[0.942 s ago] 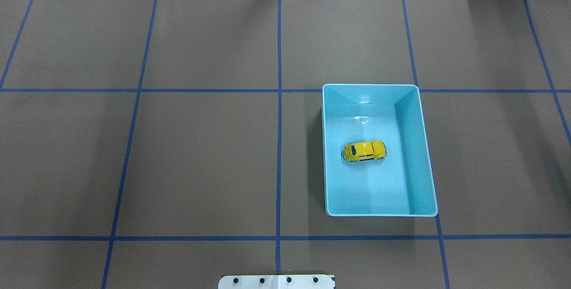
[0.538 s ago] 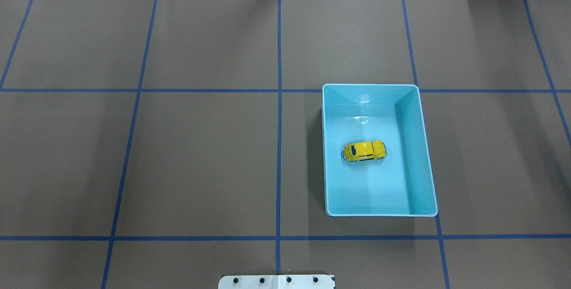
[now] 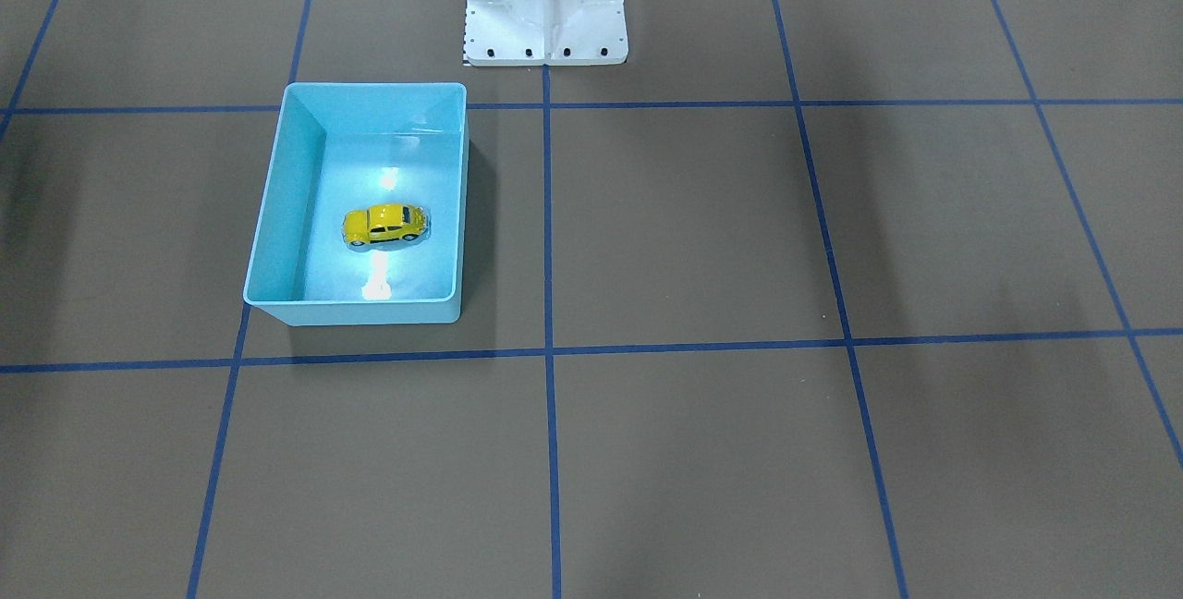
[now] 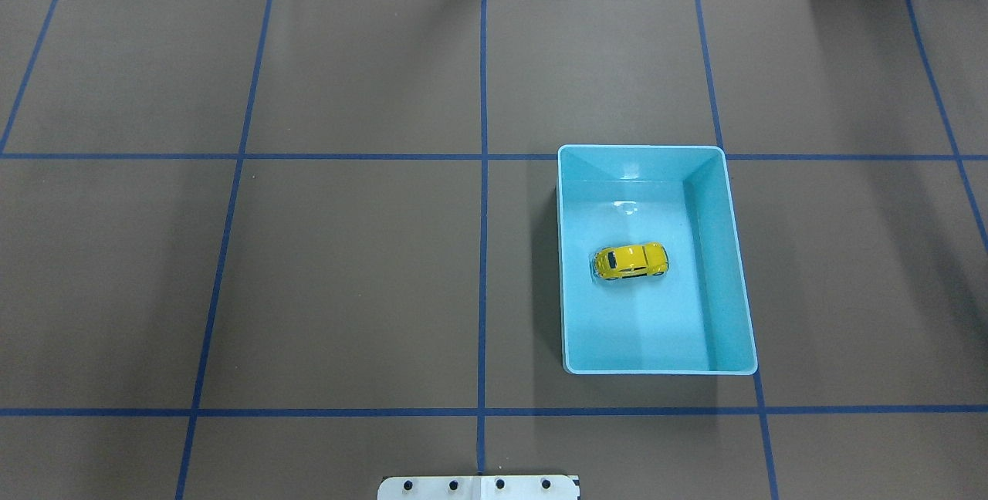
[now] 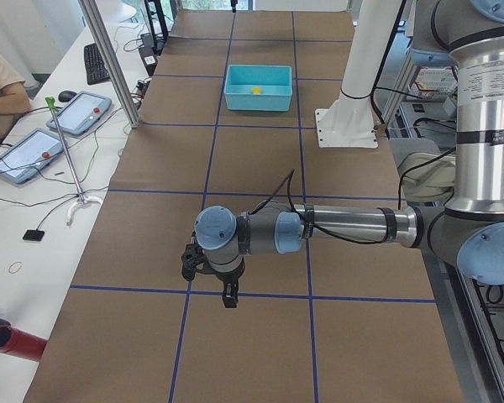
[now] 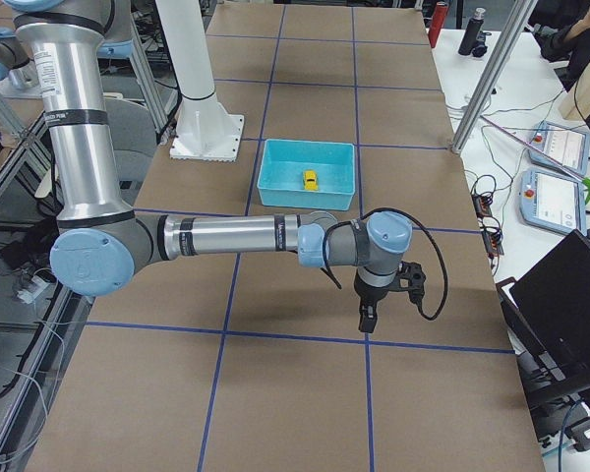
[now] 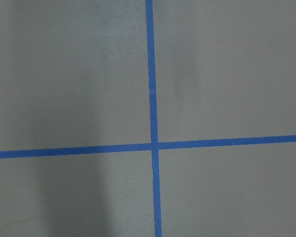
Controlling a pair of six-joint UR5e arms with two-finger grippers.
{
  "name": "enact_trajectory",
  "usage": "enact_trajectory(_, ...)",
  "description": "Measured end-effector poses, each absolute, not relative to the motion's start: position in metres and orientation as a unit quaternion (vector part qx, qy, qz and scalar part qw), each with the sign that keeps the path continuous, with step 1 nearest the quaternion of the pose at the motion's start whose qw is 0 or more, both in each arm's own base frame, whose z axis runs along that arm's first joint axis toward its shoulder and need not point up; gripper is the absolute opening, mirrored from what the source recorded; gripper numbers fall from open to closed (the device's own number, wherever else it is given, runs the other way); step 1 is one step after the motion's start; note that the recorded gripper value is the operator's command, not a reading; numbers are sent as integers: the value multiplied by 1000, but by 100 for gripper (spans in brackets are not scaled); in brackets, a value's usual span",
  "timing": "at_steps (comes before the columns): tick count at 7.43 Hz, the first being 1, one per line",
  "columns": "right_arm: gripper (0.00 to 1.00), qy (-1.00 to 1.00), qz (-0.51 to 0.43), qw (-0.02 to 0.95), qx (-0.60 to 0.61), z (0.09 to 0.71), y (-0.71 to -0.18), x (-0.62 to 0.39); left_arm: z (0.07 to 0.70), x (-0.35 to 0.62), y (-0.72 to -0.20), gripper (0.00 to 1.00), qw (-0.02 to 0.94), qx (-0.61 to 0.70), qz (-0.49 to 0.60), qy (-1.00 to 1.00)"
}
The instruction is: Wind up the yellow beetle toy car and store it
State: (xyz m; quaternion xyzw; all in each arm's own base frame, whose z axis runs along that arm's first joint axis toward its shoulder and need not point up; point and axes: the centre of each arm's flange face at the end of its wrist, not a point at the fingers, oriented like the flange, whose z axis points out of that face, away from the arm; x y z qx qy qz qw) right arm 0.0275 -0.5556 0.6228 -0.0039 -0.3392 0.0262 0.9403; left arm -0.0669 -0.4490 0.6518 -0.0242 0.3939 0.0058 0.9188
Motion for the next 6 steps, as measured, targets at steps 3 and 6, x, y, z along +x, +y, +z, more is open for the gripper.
enact_trajectory(3,100,-339,26,940,-3,621,-556,27,649,-67,-452,100,919,-22,6,394)
enact_trajectory(6,100,-340,25,940,0,619,-556,27,648,-66,-453,100,919,-21,5,394)
